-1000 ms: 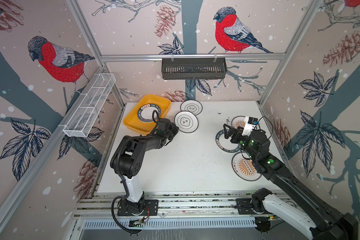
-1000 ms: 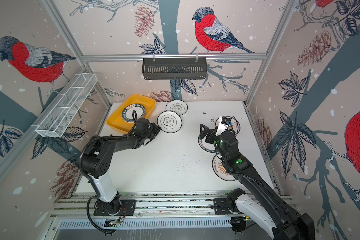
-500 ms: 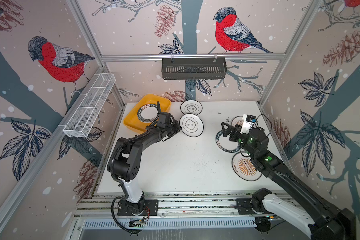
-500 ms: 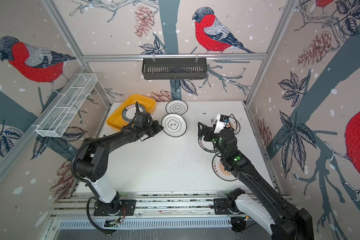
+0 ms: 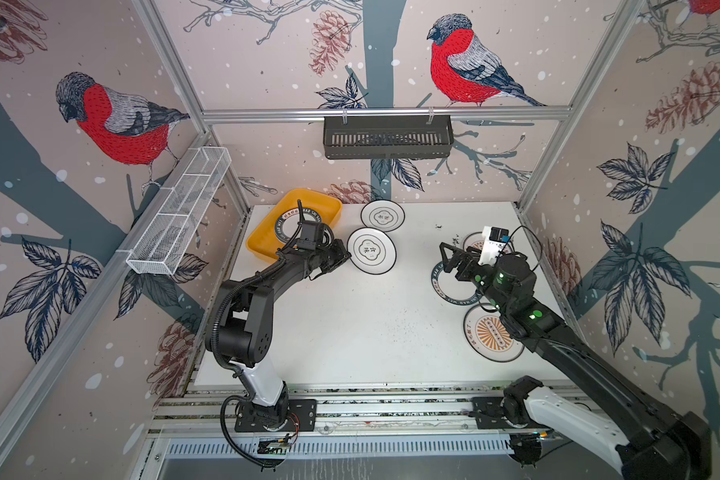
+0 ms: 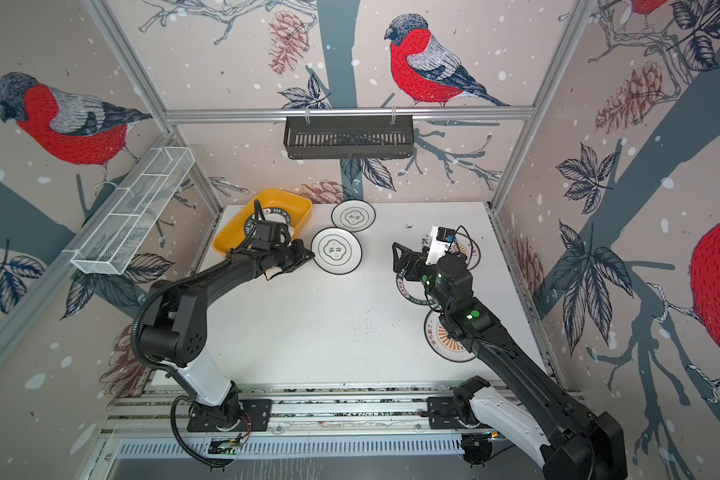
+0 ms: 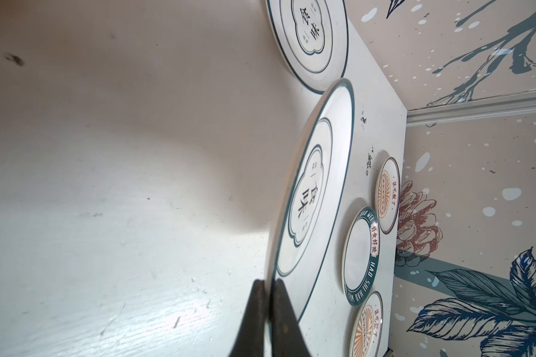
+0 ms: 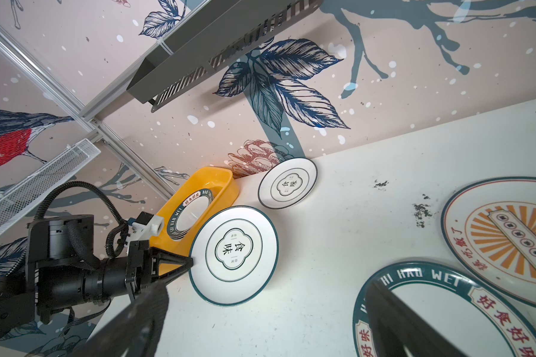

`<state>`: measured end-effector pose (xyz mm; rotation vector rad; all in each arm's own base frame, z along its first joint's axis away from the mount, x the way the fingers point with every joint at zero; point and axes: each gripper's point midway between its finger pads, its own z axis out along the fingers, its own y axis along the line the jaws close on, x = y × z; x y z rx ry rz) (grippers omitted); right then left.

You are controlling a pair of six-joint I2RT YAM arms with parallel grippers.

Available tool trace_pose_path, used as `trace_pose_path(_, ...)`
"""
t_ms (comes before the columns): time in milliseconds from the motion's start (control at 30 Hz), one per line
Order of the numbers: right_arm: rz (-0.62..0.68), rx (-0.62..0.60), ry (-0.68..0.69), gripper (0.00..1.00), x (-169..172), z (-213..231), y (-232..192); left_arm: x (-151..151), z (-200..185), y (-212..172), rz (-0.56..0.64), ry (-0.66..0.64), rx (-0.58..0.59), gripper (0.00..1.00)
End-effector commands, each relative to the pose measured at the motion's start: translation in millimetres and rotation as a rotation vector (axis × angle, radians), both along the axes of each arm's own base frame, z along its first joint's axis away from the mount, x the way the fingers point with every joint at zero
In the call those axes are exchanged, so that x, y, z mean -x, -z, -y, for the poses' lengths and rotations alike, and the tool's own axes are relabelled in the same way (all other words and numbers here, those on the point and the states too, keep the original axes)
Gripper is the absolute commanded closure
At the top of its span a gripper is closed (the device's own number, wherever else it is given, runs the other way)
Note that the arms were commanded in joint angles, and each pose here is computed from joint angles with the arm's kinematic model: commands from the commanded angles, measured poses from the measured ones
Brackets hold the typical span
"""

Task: Place the plates into the plastic bin on the countertop
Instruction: 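Tilt the white plate up on edge with the left gripper, then carry the upright white plate over the yellow bin with the left gripper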

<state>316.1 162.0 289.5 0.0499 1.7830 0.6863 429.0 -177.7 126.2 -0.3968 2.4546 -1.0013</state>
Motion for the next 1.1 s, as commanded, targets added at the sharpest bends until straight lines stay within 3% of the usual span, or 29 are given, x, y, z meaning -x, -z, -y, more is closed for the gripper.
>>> trace_pose_path(0,0.045,-0.044,-0.016,0.0,1,-6,-15,-3,-5,-16,0.042,0.026,0.015,1.0)
trace_pose_path(533,0.083,-0.012,-0.085,0.0,-6,-26,-22,-18,-59,-59,0.104,-0.098,0.011,1.0)
trace_pose_path(867,0.072,-0.011,-0.097,0.0,-11,-32,-20,-36,-89,-78,0.203,-0.18,0.123,1.0)
trace_pose_path(1067,0.057,-0.009,-0.081,0.0,-14,-33,-18,-38,-99,-81,0.231,-0.192,0.125,1.0)
